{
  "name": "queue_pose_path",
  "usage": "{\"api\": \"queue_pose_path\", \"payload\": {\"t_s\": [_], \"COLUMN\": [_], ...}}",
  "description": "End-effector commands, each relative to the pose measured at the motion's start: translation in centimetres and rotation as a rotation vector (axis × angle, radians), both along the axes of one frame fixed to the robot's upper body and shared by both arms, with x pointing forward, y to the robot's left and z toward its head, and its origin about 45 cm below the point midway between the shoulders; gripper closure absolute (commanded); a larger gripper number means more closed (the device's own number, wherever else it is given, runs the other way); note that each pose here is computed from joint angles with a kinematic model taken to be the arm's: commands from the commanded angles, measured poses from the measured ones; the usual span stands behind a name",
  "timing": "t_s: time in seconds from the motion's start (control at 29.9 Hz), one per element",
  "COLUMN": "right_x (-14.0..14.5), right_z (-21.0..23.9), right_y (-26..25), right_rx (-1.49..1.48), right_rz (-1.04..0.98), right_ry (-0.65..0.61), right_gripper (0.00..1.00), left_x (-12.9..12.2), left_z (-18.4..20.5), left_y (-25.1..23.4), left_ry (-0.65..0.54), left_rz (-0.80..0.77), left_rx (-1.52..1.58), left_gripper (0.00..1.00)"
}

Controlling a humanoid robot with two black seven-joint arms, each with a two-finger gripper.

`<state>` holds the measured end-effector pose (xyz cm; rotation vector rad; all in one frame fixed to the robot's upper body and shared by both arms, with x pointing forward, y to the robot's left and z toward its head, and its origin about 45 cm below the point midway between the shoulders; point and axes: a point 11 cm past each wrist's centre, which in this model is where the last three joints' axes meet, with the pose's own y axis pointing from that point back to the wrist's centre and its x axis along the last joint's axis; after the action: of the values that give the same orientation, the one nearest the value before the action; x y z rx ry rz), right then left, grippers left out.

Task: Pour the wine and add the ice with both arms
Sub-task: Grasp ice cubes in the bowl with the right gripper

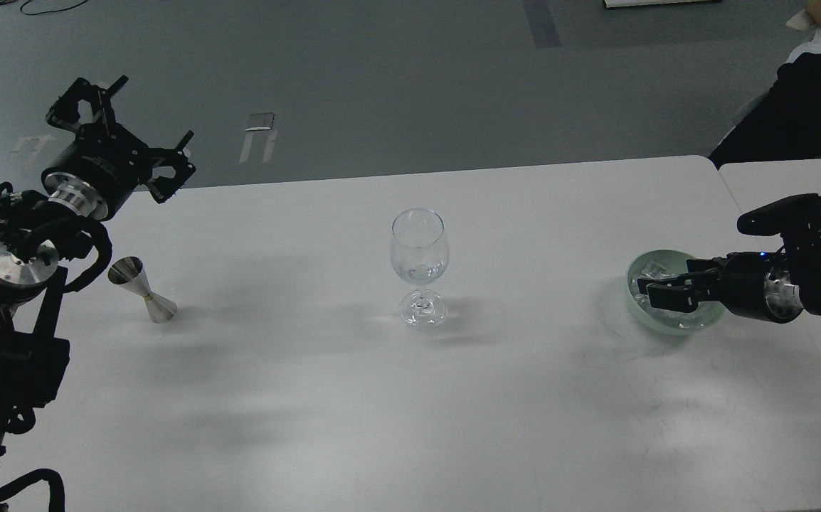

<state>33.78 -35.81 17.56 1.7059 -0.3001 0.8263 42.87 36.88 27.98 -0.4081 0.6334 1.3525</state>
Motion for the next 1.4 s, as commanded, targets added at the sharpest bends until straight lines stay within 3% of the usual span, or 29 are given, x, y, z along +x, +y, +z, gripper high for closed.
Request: {"api": "queue_pose_path", "payload": {"t_s": [0.0,0.33,0.43,0.84,0.87,0.94,0.97,1.37], "right_x": [-0.7,-0.6,-0.6,-0.6,-0.6,-0.6,-0.6,-0.7], "right_z": [-1.1,-1.7,-1.8,-1.8,-1.9,-1.9,-1.9,-1.5], "right_y": [-0.2,-0.7,-0.8,-1.0,-1.0,-1.1,-1.0,-0.9], "right_rx": [-0.004,-0.025,-0.033,-0.051,-0.05,-0.048,-0.043,-0.035], "right_rz": [-0.004,-0.036,-0.042,-0.06,-0.061,-0.066,-0.062,-0.052], "right_ry": [0.026,0.028,0.027,0.024,0.024,0.024,0.025,0.023], "right_gripper": [0.09,0.1,0.17,0.56,0.71,0.88,0.92,0.92], "left_x": [-0.2,-0.5,-0.4,-0.5,-0.5,-0.5,-0.5,-0.5], "left_z": [-0.4,-0.9,-0.9,-0.9,-0.9,-0.8,-0.8,-0.8], "left_y": [-0.1,0.0,0.0,0.0,0.0,0.2,0.3,0.3], "left_ry": [0.002,0.011,0.012,0.011,0.011,0.01,0.01,0.01], "left_rz": [-0.006,-0.004,-0.005,-0.004,-0.004,-0.002,-0.001,-0.002], "left_rx": [-0.005,-0.003,-0.004,-0.003,-0.003,-0.001,0.001,0.002], "left_gripper": [0.02,0.02,0.02,0.02,0.02,0.02,0.02,0.02]}}
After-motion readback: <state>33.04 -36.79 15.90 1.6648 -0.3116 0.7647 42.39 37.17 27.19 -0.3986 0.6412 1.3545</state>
